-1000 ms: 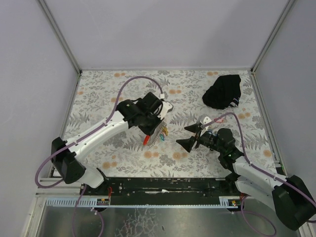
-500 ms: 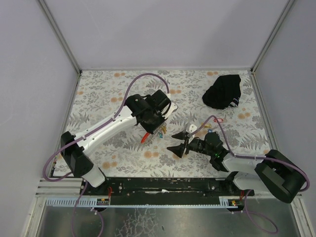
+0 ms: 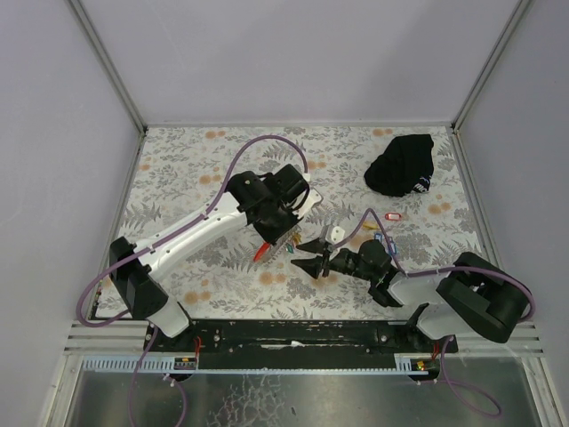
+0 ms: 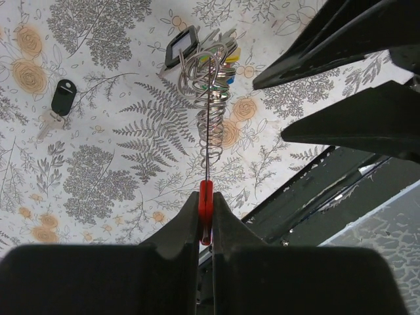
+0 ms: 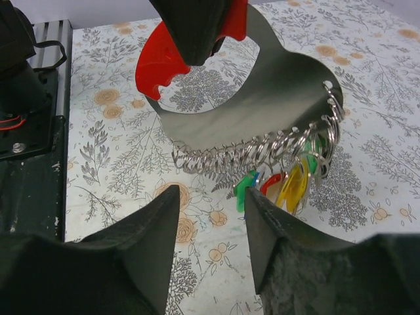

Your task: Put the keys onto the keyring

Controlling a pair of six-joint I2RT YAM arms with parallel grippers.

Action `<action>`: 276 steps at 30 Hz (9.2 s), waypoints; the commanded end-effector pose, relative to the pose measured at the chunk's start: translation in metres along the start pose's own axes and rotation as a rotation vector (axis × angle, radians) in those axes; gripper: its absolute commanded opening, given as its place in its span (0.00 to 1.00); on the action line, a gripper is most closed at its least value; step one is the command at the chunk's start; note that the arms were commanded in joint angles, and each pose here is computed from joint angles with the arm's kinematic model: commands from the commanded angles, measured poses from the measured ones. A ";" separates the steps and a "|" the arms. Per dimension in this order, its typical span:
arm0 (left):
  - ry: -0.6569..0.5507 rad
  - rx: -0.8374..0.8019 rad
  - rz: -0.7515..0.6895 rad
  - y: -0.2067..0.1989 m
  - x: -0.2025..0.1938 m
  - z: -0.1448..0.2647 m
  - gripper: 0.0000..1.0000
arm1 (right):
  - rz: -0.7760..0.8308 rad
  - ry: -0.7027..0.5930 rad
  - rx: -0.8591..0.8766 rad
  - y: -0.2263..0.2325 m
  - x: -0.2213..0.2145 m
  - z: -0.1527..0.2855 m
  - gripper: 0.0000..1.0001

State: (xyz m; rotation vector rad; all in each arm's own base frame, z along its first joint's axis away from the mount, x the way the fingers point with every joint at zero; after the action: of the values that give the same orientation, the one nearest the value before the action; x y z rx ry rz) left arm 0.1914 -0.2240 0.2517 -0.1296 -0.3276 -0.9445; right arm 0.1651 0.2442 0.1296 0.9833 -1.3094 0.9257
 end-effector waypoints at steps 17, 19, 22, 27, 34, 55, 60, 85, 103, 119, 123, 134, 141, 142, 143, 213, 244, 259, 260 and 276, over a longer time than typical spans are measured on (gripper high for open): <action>-0.114 -0.077 -0.069 -0.012 0.010 0.025 0.00 | 0.096 -0.100 -0.025 -0.006 0.015 -0.027 0.32; -0.116 -0.080 -0.069 -0.012 0.010 0.026 0.00 | 0.097 -0.100 -0.030 -0.007 0.014 -0.028 0.31; -0.120 -0.088 -0.070 -0.013 0.010 0.026 0.00 | 0.102 -0.103 -0.047 -0.009 0.014 -0.027 0.30; -0.120 -0.092 -0.073 -0.014 0.008 0.027 0.00 | 0.111 -0.106 -0.097 -0.013 0.012 -0.023 0.30; -0.137 -0.077 -0.074 -0.013 0.007 0.033 0.00 | 0.153 -0.071 -0.262 -0.027 0.005 -0.005 0.30; -0.123 -0.050 -0.052 -0.010 0.012 0.028 0.00 | 0.174 -0.066 -0.103 0.013 0.015 -0.004 0.33; -0.117 -0.054 -0.051 -0.011 0.011 0.026 0.00 | 0.202 -0.070 -0.090 0.021 0.016 -0.016 0.28; -0.109 -0.085 -0.053 -0.014 0.012 0.022 0.00 | 0.262 -0.144 -0.210 0.013 0.028 -0.026 0.22; -0.114 -0.097 -0.058 -0.017 0.010 0.024 0.00 | 0.265 -0.124 -0.247 0.008 0.022 -0.029 0.23; -0.115 -0.098 -0.059 -0.017 0.009 0.025 0.00 | 0.285 -0.120 -0.227 0.009 0.025 -0.030 0.11; -0.119 -0.086 -0.053 -0.016 0.009 0.025 0.00 | 0.291 -0.117 -0.232 0.009 0.025 -0.027 0.01; -0.262 -0.116 -0.002 -0.007 0.007 0.026 0.00 | 0.305 -0.118 -0.194 0.015 0.035 -0.018 0.00; -0.414 -0.290 0.084 0.009 0.001 0.025 0.03 | 0.307 -0.118 -0.164 0.019 0.040 -0.013 0.00; -0.426 -0.316 0.094 0.010 -0.001 0.023 0.03 | 0.306 -0.119 -0.161 0.019 0.040 -0.013 0.00; -0.441 -0.341 0.107 0.012 -0.003 0.019 0.04 | 0.308 -0.120 -0.157 0.020 0.041 -0.012 0.00; -1.032 -0.510 0.376 -0.044 -0.075 -0.131 0.34 | 0.063 0.098 -0.164 0.004 -0.024 -0.001 0.00; -0.961 -0.518 0.003 -0.025 -0.057 -0.138 0.22 | 0.123 0.163 -0.036 0.005 -0.020 0.002 0.00; -0.901 -0.561 -0.035 -0.027 -0.051 -0.148 0.13 | 0.112 0.167 -0.005 0.006 -0.019 0.001 0.00; -0.897 -0.561 -0.038 -0.027 -0.051 -0.148 0.11 | 0.112 0.164 -0.004 0.006 -0.018 0.001 0.00; -0.873 -0.635 -0.073 -0.036 -0.049 -0.150 0.10 | 0.089 0.149 0.041 0.006 -0.012 0.001 0.00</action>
State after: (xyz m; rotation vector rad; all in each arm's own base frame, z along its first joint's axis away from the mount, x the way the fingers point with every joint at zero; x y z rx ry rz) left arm 0.1673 -0.2371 0.0866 -1.1070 -0.8132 -0.9496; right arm 0.1492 0.2298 0.0845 0.7872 -1.1057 1.0686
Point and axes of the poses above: each gripper's point midway between its finger pads, its own z axis back along the fingers, its own y axis along the line the jaws close on, x = y × z, the point moved 7 cm from there along z, back along the fingers, and after that the axes turned 3 degrees about -z, right-handed, at the moved point
